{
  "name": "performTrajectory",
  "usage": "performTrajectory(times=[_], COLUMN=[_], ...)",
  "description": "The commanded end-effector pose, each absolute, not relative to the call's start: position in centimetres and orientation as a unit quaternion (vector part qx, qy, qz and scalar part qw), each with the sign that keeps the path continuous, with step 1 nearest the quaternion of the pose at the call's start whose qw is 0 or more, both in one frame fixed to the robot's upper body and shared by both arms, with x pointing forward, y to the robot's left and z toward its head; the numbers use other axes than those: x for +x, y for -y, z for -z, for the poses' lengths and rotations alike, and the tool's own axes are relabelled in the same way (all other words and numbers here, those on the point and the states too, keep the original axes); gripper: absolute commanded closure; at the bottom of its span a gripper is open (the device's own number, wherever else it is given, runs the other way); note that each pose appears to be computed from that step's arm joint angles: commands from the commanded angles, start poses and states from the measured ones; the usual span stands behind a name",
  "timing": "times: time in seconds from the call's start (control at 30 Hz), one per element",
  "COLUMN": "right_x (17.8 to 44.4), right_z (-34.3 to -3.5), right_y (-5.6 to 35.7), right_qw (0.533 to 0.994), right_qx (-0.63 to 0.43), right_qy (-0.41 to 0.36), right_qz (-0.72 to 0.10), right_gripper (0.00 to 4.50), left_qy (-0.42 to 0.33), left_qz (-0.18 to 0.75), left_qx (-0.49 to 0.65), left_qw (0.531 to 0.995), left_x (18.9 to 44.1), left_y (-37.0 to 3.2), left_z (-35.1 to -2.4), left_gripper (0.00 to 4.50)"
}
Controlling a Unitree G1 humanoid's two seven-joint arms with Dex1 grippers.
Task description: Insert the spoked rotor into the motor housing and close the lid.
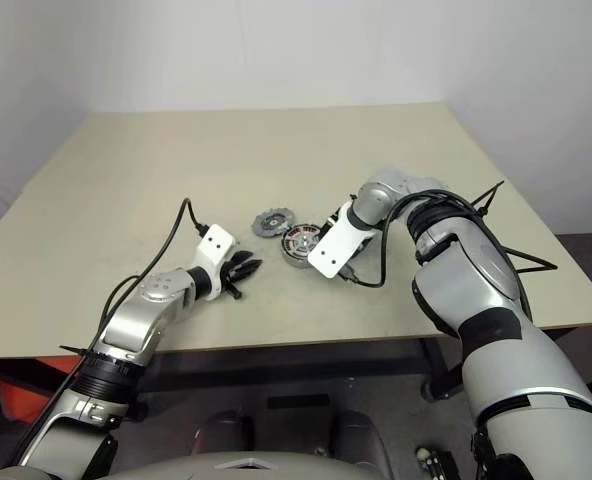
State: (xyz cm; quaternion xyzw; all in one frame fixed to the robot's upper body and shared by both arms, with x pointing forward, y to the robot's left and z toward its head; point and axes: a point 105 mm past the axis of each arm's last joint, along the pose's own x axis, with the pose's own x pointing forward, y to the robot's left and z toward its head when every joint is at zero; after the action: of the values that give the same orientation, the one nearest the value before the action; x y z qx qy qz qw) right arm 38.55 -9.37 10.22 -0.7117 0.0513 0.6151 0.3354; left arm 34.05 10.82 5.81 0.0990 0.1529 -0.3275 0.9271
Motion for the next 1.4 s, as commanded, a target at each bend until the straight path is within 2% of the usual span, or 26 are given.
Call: performTrajectory(times=[0.03,0.4,0.9,1.0,1.17,1.4], right_x=[39.1,39.4,39.2,39.0,38.8,38.9], right_z=[-11.5,-11.1,-9.9,-9.7,-9.4,-9.6], right_y=[8.5,8.2,9.5,9.7,9.6,9.7], right_qw=[0.339,0.366,0.354,0.349,0.34,0.335], right_qx=[-0.723,-0.717,-0.717,-0.715,-0.715,-0.721], right_qy=[-0.029,-0.03,-0.063,-0.069,-0.066,-0.063], right_qz=[-0.601,-0.592,-0.597,-0.602,-0.607,-0.603], right_gripper=[1.76,1.76,1.76,2.31,4.0,4.0], left_qy=[-0.122,-0.123,-0.126,-0.126,-0.126,-0.127], left_qz=[0.326,0.327,0.326,0.326,0.326,0.324], left_qx=[0.111,0.112,0.113,0.114,0.114,0.114], left_qw=[0.931,0.93,0.93,0.93,0.93,0.931], left_x=[34.3,34.2,34.1,34.1,34.1,34.1], left_y=[-10.7,-10.6,-10.6,-10.6,-10.7,-10.7], left_z=[-7.5,-7.5,-7.4,-7.4,-7.4,-7.4], left_gripper=[3.1,3.1,3.1,3.1,3.1,3.1])
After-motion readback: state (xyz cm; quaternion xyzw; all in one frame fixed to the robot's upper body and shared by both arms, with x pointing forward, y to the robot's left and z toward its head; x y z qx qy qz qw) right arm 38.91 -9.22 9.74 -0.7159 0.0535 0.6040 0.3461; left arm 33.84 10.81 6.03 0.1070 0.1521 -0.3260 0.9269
